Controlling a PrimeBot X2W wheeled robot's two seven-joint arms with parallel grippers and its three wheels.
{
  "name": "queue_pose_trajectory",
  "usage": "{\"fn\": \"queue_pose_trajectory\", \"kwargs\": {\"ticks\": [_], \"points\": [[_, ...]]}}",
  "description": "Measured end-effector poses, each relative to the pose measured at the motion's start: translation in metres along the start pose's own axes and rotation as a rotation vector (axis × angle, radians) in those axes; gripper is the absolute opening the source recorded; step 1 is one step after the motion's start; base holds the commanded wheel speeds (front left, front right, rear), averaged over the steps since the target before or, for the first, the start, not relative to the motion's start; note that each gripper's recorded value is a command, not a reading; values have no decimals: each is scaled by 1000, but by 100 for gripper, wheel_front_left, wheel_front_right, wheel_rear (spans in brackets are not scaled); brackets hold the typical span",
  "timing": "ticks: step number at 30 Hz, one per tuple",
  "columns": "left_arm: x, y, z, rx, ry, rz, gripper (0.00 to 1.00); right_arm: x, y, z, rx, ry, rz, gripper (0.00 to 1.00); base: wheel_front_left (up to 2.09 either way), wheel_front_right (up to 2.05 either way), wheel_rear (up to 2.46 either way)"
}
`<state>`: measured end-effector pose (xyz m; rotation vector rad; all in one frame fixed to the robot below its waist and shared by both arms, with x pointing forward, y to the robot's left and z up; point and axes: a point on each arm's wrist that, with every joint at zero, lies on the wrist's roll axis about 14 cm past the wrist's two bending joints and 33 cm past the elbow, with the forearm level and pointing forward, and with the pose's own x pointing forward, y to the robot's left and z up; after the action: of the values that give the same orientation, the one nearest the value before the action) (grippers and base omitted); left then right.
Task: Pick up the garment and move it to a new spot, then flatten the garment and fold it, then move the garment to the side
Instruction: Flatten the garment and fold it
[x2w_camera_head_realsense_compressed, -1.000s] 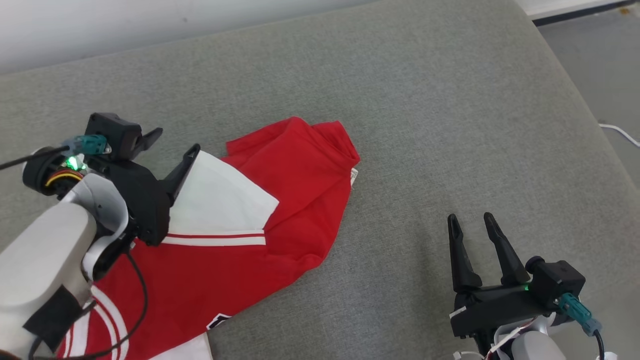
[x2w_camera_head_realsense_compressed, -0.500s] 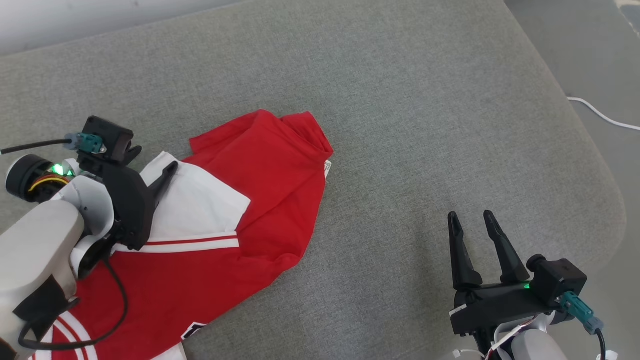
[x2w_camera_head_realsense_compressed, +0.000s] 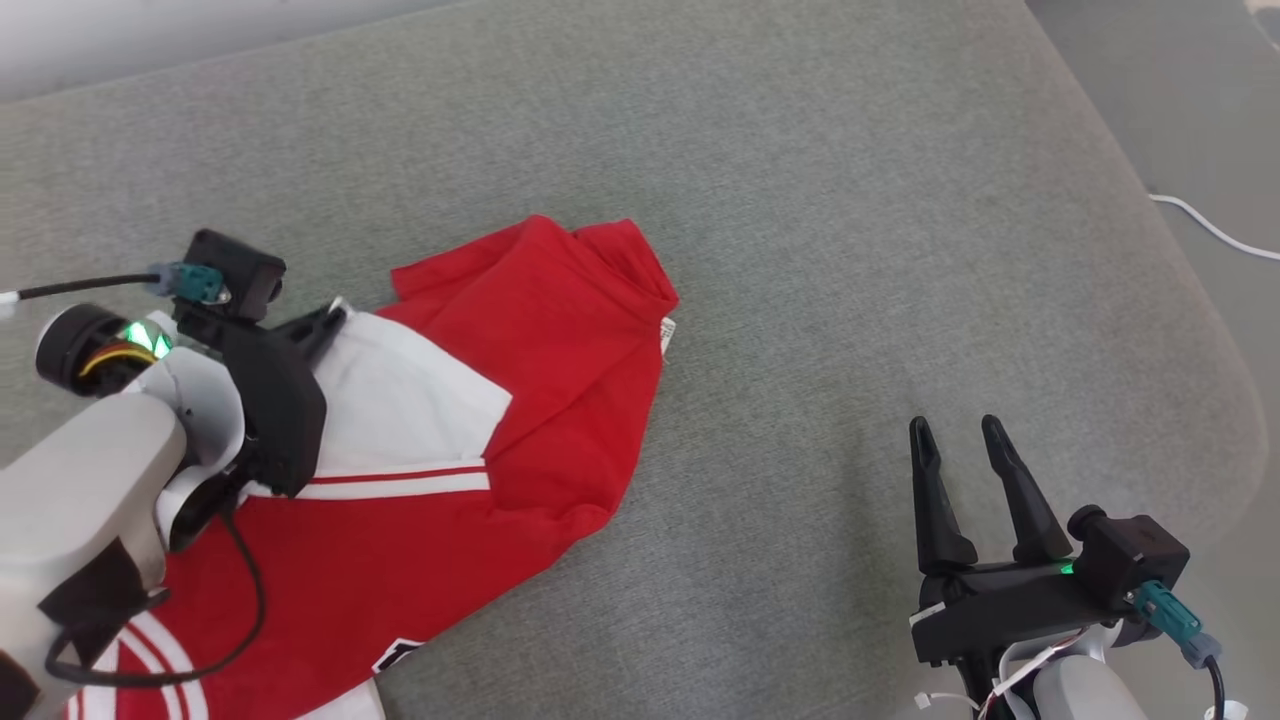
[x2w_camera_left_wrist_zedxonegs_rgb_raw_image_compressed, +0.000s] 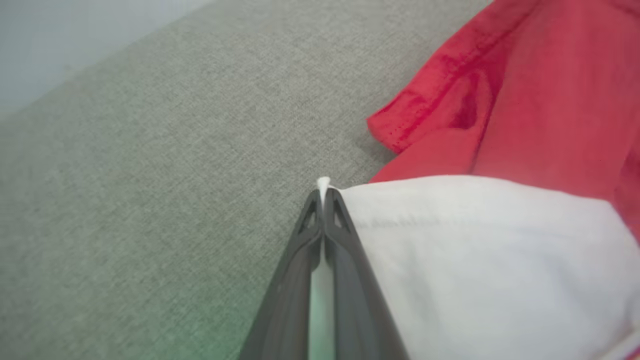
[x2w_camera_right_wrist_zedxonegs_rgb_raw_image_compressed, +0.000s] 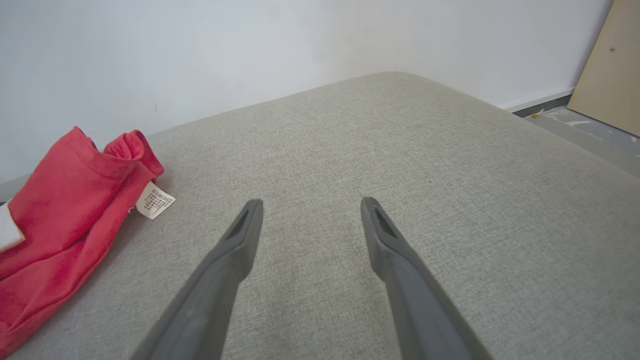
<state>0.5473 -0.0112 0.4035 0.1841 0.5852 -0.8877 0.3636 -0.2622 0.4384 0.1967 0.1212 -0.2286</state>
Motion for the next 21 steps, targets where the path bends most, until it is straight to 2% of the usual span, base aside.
{"fn": "queue_pose_trajectory", "kwargs": {"ticks": [7,14,17,21], "points": [[-25,4,65,37,-241,17,0,5,13,2,-3,-10,41,100,0,0,0],[-74,12,127,106,-440,66,0,7,28,4,2,-22,86,100,0,0,0],[-103,28,143,127,-496,133,0,7,35,4,5,-24,108,100,0,0,0],[-150,65,157,180,-554,293,0,8,45,7,8,-33,137,100,0,0,0]]}}
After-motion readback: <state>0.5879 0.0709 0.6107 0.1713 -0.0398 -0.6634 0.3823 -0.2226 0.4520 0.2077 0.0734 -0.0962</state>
